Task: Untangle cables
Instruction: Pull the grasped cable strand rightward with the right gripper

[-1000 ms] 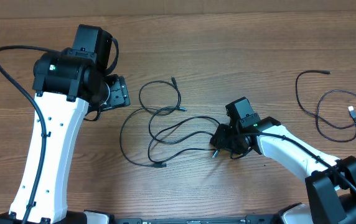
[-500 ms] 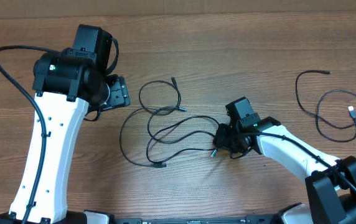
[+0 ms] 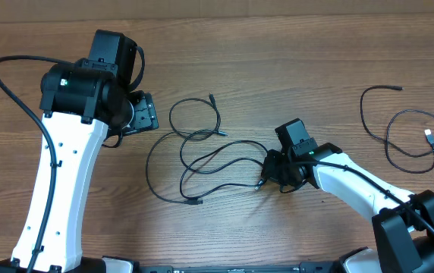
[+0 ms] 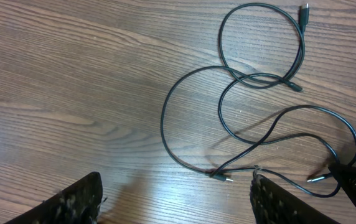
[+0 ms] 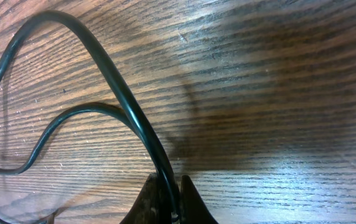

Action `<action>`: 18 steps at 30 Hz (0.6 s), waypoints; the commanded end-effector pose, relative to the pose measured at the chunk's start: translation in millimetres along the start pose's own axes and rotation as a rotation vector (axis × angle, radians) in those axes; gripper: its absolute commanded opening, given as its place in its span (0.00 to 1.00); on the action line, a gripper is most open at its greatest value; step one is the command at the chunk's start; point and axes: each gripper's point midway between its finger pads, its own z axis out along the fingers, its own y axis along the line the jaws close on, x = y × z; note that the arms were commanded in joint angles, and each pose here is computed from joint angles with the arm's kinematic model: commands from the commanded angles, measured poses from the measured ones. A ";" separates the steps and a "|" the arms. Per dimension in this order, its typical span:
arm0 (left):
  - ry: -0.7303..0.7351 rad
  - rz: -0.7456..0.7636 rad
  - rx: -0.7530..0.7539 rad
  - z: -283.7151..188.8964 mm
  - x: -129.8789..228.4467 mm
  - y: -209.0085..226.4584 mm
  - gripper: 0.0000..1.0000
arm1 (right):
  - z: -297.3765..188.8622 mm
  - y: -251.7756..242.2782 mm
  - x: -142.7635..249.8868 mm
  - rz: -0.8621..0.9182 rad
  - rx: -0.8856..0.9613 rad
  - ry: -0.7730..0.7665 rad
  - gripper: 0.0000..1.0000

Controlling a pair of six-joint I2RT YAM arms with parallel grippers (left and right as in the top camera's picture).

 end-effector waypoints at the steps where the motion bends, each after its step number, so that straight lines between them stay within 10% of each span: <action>1: -0.022 -0.010 0.009 -7.6 -1.8 0.9 0.76 | 3.1 -4.2 1.7 0.003 0.013 0.000 0.04; 10: -0.020 -0.010 0.008 -7.6 -1.2 1.2 0.75 | -44.4 10.1 -51.3 -0.069 -0.002 -0.137 0.04; 18: -0.020 -0.010 0.008 -7.6 -1.3 1.1 0.76 | -211.5 -12.3 -161.1 -0.019 0.088 -0.473 0.04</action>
